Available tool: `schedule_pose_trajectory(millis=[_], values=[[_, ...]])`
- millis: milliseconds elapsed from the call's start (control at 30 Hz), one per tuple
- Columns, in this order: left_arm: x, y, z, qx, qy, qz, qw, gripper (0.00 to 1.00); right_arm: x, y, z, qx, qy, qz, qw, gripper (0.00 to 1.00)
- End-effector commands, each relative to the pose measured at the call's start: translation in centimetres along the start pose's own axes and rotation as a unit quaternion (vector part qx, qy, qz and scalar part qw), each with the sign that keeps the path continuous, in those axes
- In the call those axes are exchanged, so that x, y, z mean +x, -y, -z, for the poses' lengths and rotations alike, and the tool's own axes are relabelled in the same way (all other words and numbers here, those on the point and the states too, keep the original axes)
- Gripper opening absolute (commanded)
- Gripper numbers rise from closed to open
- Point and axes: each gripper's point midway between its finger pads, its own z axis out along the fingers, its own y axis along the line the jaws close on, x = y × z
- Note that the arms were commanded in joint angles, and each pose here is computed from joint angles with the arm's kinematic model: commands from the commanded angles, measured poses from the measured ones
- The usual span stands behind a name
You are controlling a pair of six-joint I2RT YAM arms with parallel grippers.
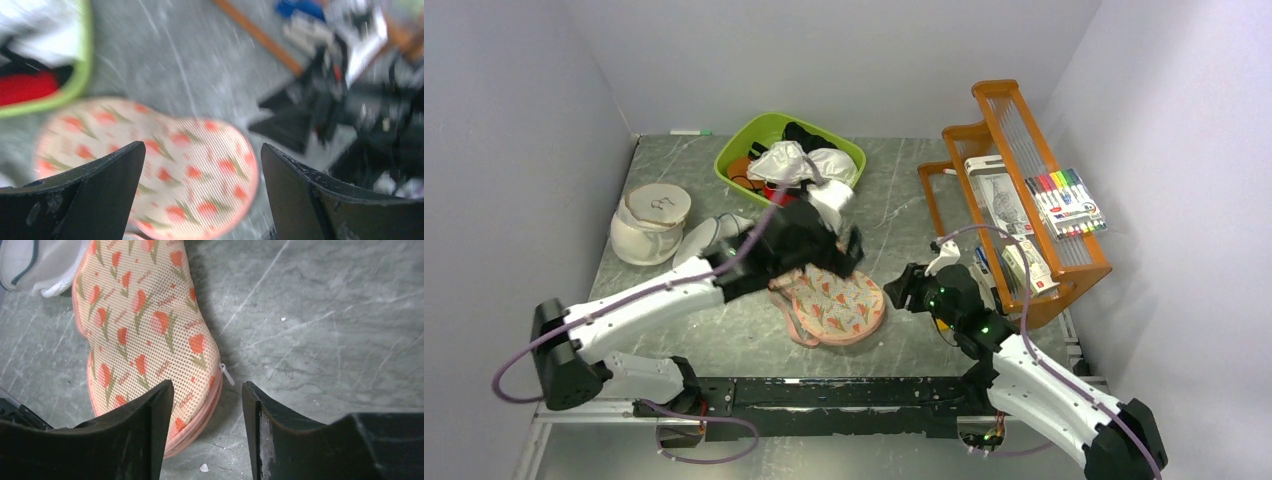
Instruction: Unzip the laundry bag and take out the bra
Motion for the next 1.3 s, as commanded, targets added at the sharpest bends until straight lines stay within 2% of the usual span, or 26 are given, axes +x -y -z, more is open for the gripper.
schedule_pose_trajectory(millis=[0, 133, 233, 300, 333, 367, 433, 533, 667, 833, 1033, 1200, 1267], values=[[-11.2, -6.0, 4.8, -0.052, 0.148, -0.007, 0.988, 1.00, -2.8, -0.8, 1.0, 0.004, 0.022, 0.031, 0.999, 0.57], [-16.9, -11.8, 8.6, -0.170, 0.234, 0.007, 0.957, 0.99, -2.9, -2.6, 0.3, -0.028, -0.011, 0.050, 0.998, 0.67], [-18.8, -16.1, 11.0, -0.245, 0.269, 0.025, 0.931, 0.99, -2.4, -4.3, -1.0, -0.055, -0.048, 0.067, 0.995, 0.72], [-18.5, -18.7, 12.4, -0.295, 0.278, 0.026, 0.914, 0.99, -2.0, -5.5, -1.9, -0.061, -0.068, 0.086, 0.992, 0.74], [-17.1, -21.2, 14.1, -0.351, 0.281, 0.030, 0.893, 0.99, -1.6, -7.0, -2.7, -0.055, -0.082, 0.117, 0.988, 0.78], [-16.3, -22.3, 14.8, -0.374, 0.281, 0.034, 0.883, 0.99, -0.9, -7.5, -3.4, -0.044, -0.095, 0.137, 0.985, 0.80], [-14.1, -24.1, 15.3, -0.401, 0.276, 0.044, 0.872, 0.99, 0.0, -9.2, -4.2, -0.034, -0.110, 0.178, 0.977, 0.82], [-13.3, -25.3, 16.6, -0.423, 0.287, 0.053, 0.858, 0.99, 1.7, -11.4, -5.1, -0.011, -0.129, 0.238, 0.963, 0.82], [-13.1, -25.8, 17.9, -0.444, 0.290, 0.052, 0.847, 0.99, 3.3, -14.7, -5.7, 0.024, -0.135, 0.323, 0.936, 0.81], [-13.1, -26.1, 18.9, -0.455, 0.297, 0.054, 0.838, 0.99, 5.4, -16.1, -6.2, 0.110, -0.137, 0.436, 0.883, 0.81], [-13.2, -26.0, 19.3, -0.451, 0.304, 0.055, 0.837, 0.99, 7.0, -15.7, -6.8, 0.193, -0.123, 0.508, 0.830, 0.71], [-13.1, -25.9, 18.9, -0.448, 0.298, 0.054, 0.841, 0.99, 8.0, -15.7, -7.6, 0.208, -0.122, 0.526, 0.815, 0.60], [-13.1, -25.9, 18.9, -0.445, 0.297, 0.057, 0.843, 0.99, 8.5, -15.7, -7.8, 0.209, -0.124, 0.532, 0.811, 0.52]])
